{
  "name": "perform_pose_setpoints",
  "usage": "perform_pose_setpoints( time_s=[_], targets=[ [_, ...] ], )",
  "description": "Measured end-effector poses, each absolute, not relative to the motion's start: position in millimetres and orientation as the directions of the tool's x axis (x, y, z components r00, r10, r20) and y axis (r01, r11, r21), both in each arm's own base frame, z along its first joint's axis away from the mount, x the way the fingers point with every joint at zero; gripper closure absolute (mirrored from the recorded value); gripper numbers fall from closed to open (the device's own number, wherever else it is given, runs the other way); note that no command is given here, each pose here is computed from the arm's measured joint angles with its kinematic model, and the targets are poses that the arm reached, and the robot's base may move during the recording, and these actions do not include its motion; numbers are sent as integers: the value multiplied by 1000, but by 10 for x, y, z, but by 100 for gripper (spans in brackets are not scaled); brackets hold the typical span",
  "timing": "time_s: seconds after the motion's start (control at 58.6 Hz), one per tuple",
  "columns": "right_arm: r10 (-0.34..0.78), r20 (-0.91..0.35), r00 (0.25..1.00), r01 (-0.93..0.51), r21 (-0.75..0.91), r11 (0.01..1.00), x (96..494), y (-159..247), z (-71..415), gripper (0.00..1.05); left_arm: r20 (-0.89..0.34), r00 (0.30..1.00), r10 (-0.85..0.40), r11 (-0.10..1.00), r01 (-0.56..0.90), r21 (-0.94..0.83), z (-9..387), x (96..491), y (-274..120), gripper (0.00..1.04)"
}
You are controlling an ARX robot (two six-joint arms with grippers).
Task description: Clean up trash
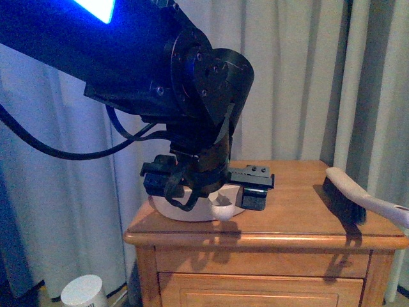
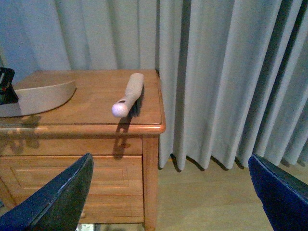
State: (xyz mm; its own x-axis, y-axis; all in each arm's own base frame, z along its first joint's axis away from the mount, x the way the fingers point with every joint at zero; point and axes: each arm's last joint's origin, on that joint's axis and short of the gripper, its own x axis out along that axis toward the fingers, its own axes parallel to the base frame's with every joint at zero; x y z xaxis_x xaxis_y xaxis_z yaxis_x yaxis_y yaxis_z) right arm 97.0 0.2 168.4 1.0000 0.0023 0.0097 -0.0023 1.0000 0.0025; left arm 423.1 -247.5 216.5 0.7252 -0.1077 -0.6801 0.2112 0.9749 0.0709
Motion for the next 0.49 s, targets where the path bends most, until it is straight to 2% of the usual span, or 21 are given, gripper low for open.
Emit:
perform_pose_setpoints(
  time_s=[0.222,0.495],
  targets=[
    [2,10,1000,-2,2,1000,970,2,1684,7,-686,719,-108,974,215,72,2122,4239,-2477,9],
    [2,10,1000,-2,2,1000,970,2,1684,7,-703,702,-115,971,230,71,2044,4216,-2470,52]
  ],
)
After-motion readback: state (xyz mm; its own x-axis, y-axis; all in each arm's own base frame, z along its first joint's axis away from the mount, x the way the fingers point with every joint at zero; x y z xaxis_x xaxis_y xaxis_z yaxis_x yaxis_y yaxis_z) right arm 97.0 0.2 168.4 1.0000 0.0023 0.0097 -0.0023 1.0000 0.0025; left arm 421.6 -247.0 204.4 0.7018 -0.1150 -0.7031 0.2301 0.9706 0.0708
